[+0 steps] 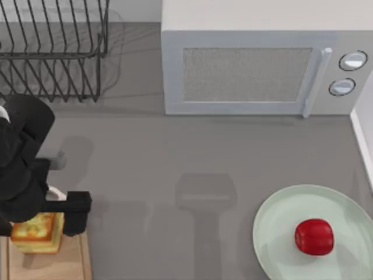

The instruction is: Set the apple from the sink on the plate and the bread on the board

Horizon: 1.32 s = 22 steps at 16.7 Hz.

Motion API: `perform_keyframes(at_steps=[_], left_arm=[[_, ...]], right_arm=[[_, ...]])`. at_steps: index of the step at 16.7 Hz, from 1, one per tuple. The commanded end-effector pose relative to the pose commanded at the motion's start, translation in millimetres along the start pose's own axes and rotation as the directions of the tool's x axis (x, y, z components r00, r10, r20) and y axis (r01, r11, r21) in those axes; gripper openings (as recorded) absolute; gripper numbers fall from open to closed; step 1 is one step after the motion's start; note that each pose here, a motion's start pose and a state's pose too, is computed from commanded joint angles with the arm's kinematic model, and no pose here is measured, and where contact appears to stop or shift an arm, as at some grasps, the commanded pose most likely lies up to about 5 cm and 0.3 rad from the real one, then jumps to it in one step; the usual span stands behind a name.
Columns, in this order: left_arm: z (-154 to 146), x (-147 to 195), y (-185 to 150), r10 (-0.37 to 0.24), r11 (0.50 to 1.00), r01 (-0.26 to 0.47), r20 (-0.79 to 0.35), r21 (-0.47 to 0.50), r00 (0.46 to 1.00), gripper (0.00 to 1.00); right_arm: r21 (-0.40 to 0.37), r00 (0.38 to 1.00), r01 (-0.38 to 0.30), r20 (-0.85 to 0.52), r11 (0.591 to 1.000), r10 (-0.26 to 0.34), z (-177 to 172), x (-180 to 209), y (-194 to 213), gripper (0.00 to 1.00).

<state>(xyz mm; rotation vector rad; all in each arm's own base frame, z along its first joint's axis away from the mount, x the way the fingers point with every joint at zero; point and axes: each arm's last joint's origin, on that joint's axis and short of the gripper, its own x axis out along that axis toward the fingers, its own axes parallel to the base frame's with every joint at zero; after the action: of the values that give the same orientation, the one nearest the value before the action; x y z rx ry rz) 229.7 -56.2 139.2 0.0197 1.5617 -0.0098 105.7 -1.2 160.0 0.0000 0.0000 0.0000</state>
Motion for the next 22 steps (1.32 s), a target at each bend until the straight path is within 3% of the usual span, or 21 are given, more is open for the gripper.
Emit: perform_keyframes(at_steps=[5, 8, 10, 13, 16, 20, 22], left_arm=[[-8.0, -12.7, 5.4, -0.026, 1.0, 0.026, 0.113, -0.001, 0.993, 1.0], [-25.3, -28.5, 14.4, -0.057, 0.998, 0.058, 0.291, 0.004, 0.955, 1.0], [-41.1, -37.8, 21.6, -0.074, 0.997, 0.077, 0.435, 0.01, 0.897, 1.0], [-67.8, -45.4, 32.2, -0.083, 0.996, 0.09, 0.653, 0.022, 0.753, 1.0], [-92.4, -44.5, 40.7, -0.068, 0.996, 0.08, 0.831, 0.028, 0.552, 1.0], [-114.5, -34.6, 48.1, -0.026, 0.999, 0.046, 0.965, 0.015, 0.262, 1.0], [-120.4, -29.0, 50.4, -0.006, 1.0, 0.028, 0.99, 0.002, 0.142, 1.0]], right_arm=[[0.0, 1.0, 0.0, 0.0, 1.0, 0.0, 0.0, 0.0, 0.0, 1.0], [0.0, 1.0, 0.0, 0.0, 1.0, 0.0, 0.0, 0.0, 0.0, 1.0], [0.0, 1.0, 0.0, 0.0, 1.0, 0.0, 0.0, 0.0, 0.0, 1.0], [0.0, 1.0, 0.0, 0.0, 1.0, 0.0, 0.0, 0.0, 0.0, 1.0], [0.0, 1.0, 0.0, 0.0, 1.0, 0.0, 0.0, 0.0, 0.0, 1.0], [0.0, 1.0, 0.0, 0.0, 1.0, 0.0, 0.0, 0.0, 0.0, 1.0], [0.0, 1.0, 0.0, 0.0, 1.0, 0.0, 0.0, 0.0, 0.0, 1.0]])
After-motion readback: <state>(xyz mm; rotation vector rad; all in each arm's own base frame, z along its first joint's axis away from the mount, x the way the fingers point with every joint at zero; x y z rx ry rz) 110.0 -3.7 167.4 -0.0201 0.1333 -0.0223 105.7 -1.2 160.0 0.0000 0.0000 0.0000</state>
